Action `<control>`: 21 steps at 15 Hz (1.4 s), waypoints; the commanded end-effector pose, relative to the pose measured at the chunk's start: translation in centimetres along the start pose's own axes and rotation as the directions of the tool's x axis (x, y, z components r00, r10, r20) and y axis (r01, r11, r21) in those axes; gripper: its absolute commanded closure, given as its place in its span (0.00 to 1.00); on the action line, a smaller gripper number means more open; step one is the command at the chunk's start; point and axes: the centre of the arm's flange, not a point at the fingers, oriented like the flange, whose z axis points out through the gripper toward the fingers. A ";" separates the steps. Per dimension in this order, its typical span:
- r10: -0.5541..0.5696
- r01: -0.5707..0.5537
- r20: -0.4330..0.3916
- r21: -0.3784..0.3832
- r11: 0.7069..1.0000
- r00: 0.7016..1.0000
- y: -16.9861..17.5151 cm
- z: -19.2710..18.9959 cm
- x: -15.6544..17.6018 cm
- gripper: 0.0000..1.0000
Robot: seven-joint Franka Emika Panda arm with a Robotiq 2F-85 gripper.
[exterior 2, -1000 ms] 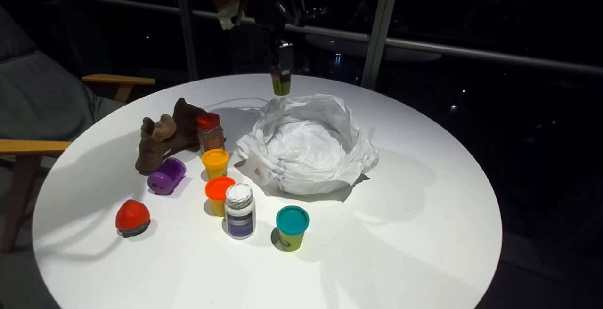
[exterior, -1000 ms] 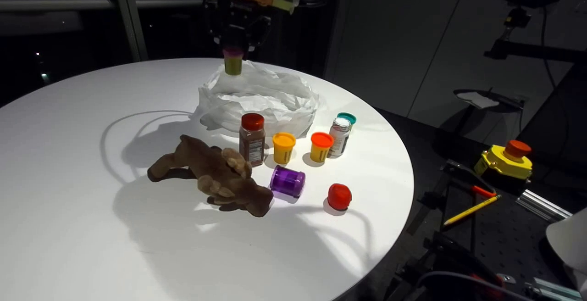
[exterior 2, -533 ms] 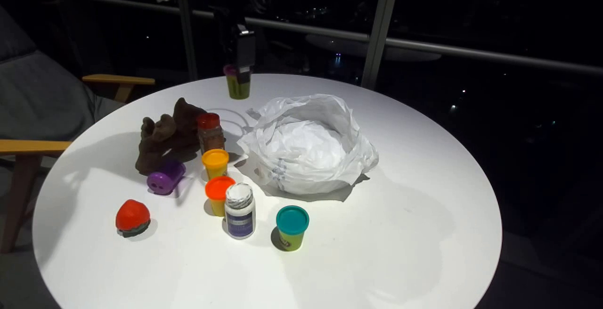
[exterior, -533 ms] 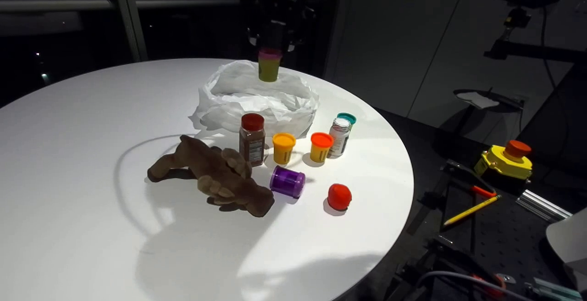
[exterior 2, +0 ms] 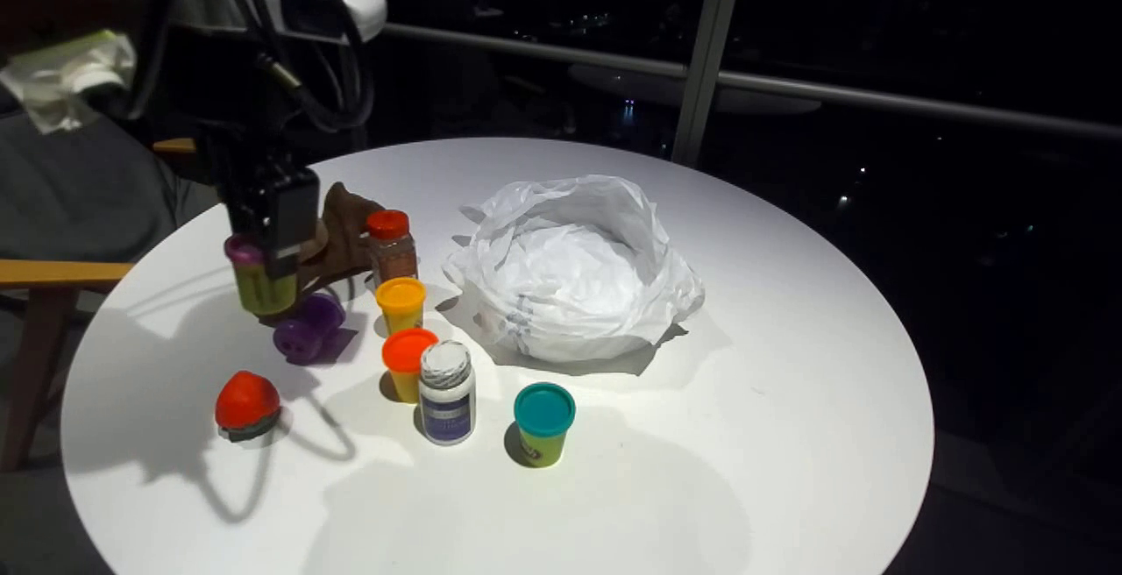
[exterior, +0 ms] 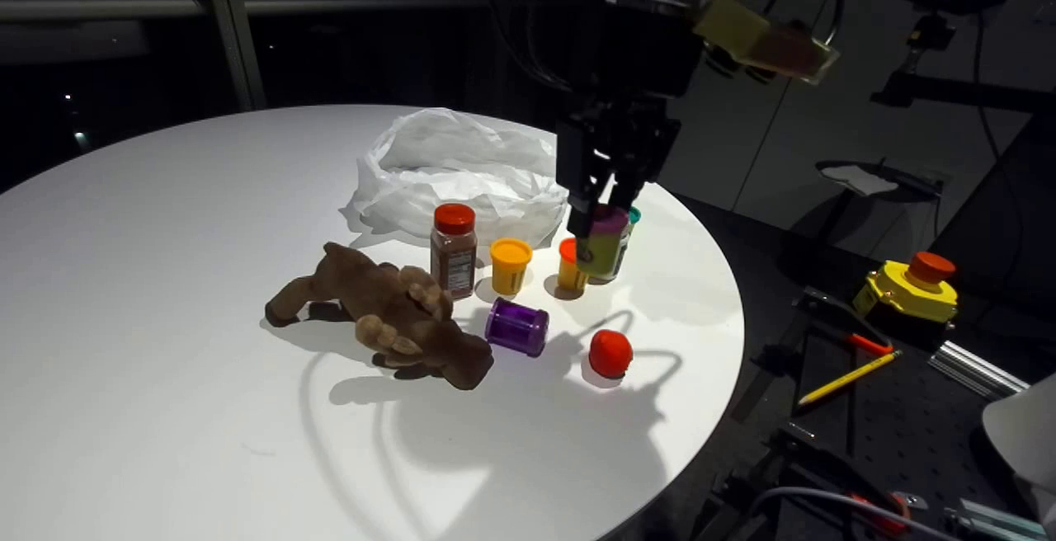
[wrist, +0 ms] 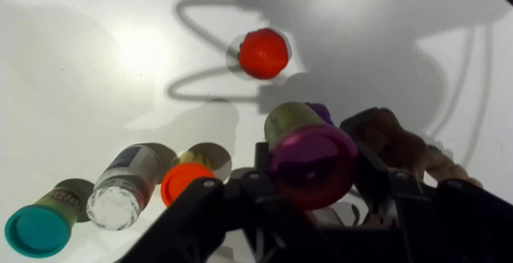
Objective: Remove all the objects from the plastic bag and put them on the table
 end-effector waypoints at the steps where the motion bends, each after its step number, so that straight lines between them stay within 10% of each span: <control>1: -0.202 0.202 0.036 0.008 0.979 0.979 -0.3 2.4 -3.0 0.72; 6: -0.393 0.394 0.064 0.001 0.919 0.917 -2.9 5.9 -2.9 0.72; 21: -0.512 0.507 0.074 0.079 0.858 0.856 -8.5 12.1 0.8 0.72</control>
